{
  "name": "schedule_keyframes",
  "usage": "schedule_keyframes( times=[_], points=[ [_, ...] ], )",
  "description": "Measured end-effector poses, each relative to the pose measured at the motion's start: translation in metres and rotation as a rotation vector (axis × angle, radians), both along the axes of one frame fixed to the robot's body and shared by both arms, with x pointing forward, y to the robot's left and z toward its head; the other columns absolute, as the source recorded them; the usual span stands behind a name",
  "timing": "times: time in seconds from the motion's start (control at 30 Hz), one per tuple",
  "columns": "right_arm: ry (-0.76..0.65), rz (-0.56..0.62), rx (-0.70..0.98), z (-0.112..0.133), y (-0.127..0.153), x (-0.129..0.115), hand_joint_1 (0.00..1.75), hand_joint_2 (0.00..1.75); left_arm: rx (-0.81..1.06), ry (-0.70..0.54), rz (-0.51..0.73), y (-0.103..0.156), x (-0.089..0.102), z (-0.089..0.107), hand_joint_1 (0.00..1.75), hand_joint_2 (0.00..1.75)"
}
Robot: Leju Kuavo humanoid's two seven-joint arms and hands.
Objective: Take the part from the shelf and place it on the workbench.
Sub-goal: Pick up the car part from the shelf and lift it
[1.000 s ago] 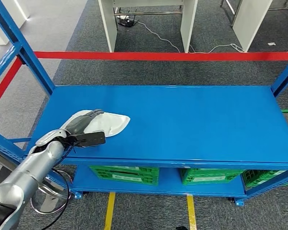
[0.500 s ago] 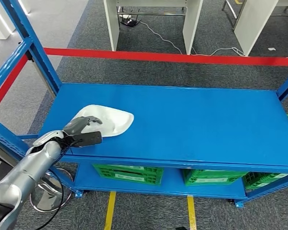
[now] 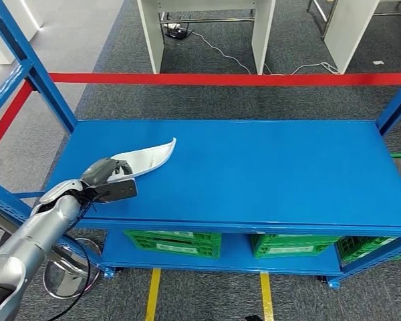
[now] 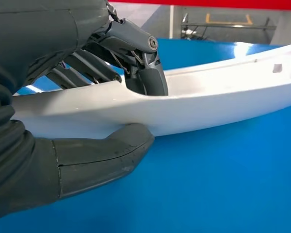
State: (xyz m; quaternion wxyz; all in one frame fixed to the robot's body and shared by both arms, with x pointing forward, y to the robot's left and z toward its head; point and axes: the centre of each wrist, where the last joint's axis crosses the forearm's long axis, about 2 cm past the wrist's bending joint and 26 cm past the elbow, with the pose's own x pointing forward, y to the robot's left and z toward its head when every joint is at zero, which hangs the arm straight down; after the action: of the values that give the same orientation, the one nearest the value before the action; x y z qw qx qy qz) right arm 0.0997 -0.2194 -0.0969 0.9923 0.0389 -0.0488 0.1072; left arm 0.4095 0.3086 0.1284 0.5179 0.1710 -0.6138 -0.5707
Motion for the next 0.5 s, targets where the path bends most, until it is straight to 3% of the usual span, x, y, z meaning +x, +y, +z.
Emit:
schedule_keyframes(
  times=[0.47, 0.5],
  points=[
    [-0.002, 0.002, -0.002, 0.0002, 0.0001, 0.0010, 0.00, 0.00, 0.002, -0.017, 0.008, 0.0004, 0.0023, 0.0034, 1.75, 1.75],
    [-0.003, 0.003, -0.003, 0.0002, 0.0000, 0.0010, 0.00, 0.00, 0.001, -0.018, 0.009, 0.0000, 0.0024, 0.0035, 1.75, 1.31]
  ],
)
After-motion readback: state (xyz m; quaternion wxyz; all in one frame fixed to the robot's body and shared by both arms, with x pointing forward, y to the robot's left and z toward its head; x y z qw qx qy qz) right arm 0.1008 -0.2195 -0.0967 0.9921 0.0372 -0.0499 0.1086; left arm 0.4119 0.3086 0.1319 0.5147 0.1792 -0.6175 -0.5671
